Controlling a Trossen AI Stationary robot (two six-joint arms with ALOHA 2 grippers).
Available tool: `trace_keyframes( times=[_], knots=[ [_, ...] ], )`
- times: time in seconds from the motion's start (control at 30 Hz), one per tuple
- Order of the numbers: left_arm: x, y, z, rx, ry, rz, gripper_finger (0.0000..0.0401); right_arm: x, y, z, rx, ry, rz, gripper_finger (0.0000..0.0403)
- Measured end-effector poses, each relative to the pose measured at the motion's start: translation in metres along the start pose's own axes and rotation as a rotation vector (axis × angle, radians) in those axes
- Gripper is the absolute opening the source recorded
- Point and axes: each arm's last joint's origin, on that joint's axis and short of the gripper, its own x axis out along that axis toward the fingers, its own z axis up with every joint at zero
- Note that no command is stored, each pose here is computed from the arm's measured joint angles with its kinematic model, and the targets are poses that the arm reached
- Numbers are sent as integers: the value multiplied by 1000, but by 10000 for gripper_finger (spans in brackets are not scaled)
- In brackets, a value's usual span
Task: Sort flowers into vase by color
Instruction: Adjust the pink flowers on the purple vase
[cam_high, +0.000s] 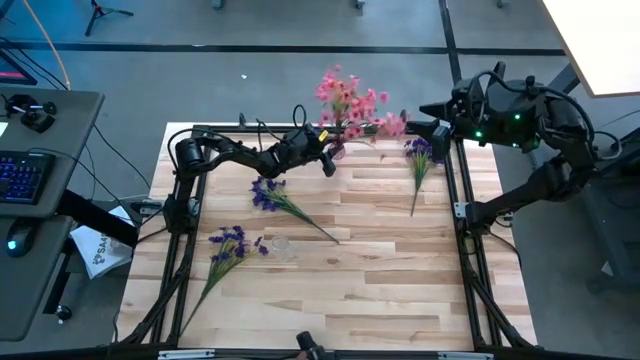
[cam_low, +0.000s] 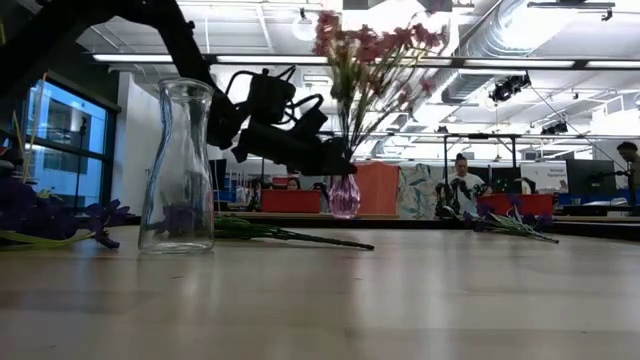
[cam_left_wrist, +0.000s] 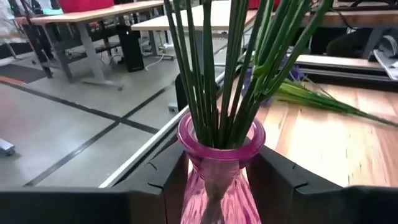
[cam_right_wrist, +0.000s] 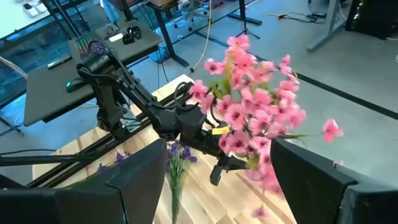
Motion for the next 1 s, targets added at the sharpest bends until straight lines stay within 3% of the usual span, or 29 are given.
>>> trace_keyframes(
  times=[0.53, 0.73, 1.0],
  knots=[
    [1, 0, -13, -16, 72, 18, 145, 8, 3, 0, -9, 8, -26, 279],
    [2, 9, -22, -70, 112, 77, 83, 11, 5, -1, 14, 13, -28, 279],
    [1, 19, -19, -118, 106, 75, 83, 11, 5, -1, 18, 16, -20, 279]
  ],
)
